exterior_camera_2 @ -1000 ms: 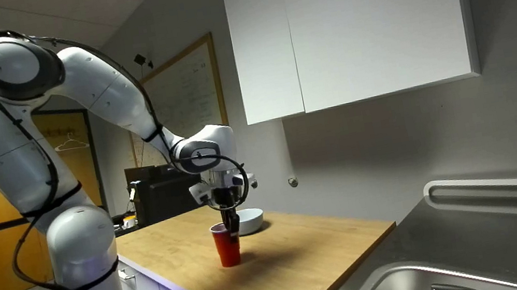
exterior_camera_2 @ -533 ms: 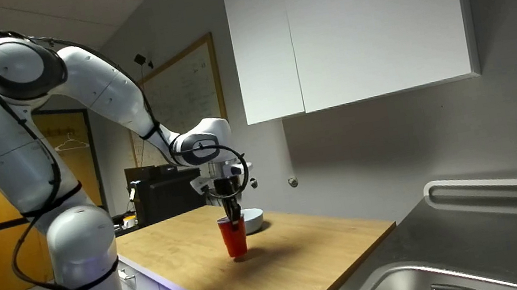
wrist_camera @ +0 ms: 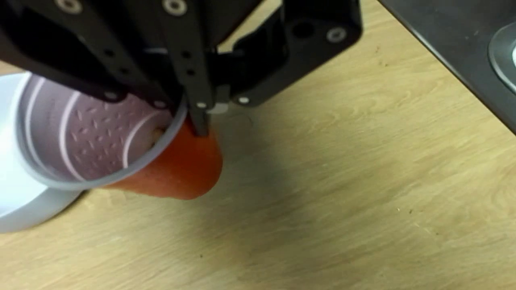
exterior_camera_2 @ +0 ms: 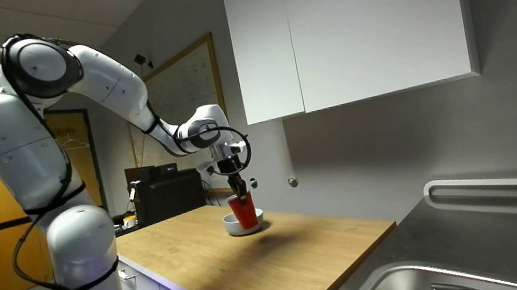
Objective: Pour the contents in the red cup into the grey bowl
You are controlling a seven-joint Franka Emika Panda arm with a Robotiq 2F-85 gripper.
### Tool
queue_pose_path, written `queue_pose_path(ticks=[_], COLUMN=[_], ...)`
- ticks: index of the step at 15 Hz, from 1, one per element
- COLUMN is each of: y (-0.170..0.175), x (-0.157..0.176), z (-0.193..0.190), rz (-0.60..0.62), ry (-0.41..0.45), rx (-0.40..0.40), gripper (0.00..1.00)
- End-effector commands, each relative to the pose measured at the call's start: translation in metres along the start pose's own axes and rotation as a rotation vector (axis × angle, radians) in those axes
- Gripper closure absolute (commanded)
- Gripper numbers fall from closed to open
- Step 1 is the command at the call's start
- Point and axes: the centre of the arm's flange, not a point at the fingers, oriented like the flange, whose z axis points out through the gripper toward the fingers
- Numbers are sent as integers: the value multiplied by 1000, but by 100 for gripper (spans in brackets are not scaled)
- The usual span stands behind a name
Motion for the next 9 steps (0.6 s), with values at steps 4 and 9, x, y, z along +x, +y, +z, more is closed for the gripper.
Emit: queue_pose_path(ticks=[4, 9], y=[-89, -155], x=[40, 23], z=[7, 14], rz=[-57, -173], ry=[109, 249], rx=[-106, -214], gripper=[98, 98])
